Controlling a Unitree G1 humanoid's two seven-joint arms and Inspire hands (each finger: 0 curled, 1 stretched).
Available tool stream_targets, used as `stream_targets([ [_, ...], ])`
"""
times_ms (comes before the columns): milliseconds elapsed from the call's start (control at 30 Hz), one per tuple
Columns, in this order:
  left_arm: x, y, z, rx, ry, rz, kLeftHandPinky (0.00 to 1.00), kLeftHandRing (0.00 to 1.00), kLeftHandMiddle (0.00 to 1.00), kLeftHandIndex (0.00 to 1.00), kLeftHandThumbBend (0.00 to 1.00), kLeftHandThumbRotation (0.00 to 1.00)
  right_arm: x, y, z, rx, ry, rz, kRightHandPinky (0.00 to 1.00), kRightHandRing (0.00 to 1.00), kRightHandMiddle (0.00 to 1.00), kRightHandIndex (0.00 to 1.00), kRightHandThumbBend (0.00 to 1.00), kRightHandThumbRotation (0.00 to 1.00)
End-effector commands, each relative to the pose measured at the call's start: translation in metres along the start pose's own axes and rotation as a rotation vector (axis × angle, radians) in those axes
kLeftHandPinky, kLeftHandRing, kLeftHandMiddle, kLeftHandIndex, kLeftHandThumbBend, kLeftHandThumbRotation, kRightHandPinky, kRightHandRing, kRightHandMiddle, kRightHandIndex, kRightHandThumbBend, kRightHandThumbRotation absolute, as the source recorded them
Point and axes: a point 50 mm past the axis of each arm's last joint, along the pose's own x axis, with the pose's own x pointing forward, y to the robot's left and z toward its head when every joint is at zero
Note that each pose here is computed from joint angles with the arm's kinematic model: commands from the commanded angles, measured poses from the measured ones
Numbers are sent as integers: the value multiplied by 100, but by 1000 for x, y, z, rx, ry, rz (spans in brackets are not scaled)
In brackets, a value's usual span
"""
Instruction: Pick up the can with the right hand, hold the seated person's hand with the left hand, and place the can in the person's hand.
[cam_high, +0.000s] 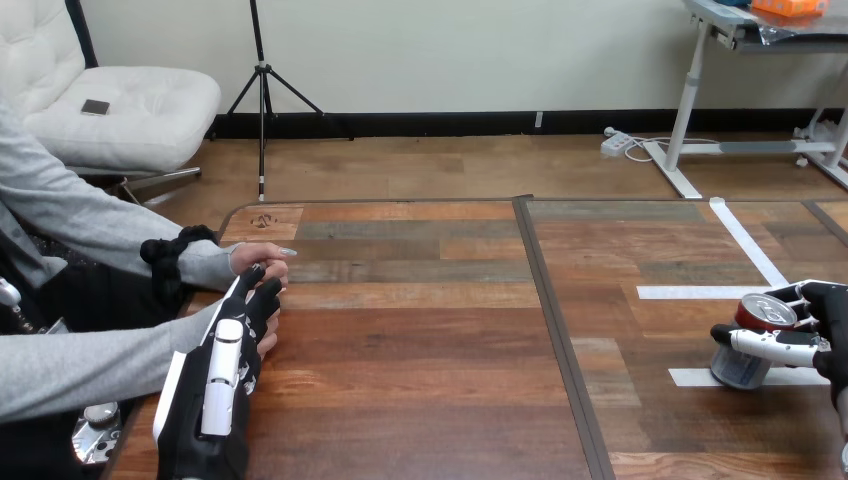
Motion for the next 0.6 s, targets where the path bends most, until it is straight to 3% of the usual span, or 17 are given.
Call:
stream_targets([
  [0,16,-2,16,23,-81,-33,99,93,90,92,49,100,11,-4,30,16,-114,-37,36,41,46,48,76,0],
  [567,16,-2,15,15,-81,-37,99,94,91,93,49,100,14,-10,42,8,-174,-36,37,41,45,46,79,0],
])
